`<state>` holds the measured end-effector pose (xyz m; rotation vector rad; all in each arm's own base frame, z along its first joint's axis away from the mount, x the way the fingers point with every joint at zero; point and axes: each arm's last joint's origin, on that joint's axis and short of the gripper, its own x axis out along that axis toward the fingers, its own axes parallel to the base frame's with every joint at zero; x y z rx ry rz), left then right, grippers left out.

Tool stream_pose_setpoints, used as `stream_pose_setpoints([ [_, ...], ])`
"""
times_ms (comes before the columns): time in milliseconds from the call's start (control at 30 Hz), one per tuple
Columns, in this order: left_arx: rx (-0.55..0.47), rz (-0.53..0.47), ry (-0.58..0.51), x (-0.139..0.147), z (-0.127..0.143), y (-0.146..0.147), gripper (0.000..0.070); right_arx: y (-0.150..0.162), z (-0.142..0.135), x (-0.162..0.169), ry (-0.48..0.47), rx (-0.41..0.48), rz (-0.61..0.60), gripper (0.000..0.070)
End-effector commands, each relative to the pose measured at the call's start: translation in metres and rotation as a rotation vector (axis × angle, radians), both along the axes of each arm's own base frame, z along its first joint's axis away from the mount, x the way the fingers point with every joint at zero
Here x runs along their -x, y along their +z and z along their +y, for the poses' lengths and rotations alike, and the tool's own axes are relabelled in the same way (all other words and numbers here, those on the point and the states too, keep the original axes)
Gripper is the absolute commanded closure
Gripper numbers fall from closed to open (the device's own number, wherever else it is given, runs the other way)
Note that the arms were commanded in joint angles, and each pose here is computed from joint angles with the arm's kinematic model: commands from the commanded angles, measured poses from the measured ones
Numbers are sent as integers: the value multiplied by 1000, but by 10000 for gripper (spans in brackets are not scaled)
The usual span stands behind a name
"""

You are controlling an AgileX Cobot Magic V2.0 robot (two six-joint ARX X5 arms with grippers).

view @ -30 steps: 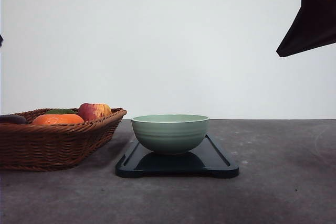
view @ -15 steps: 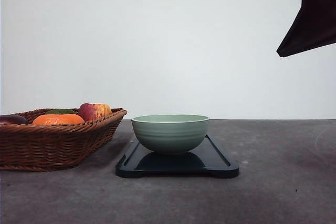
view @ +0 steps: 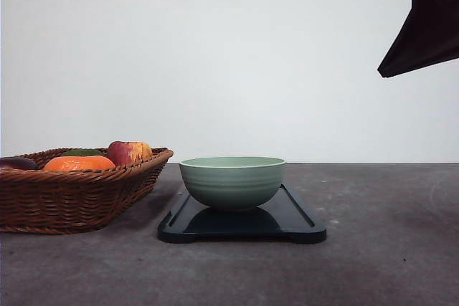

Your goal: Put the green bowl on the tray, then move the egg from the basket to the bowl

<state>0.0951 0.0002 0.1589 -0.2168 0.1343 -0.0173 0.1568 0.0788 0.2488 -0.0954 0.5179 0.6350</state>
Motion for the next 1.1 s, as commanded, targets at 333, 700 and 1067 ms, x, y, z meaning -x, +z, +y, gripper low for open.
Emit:
stream_pose_setpoints([
  [333, 7, -6, 22, -1, -1, -4, 700, 3, 2, -1, 6, -7, -13, 687],
  [700, 7, -6, 22, -1, -1, -4, 700, 3, 2, -1, 6, -7, -13, 687],
  [1067, 7, -6, 22, -1, -1, -4, 700, 2, -3, 3, -15, 31, -49, 687],
])
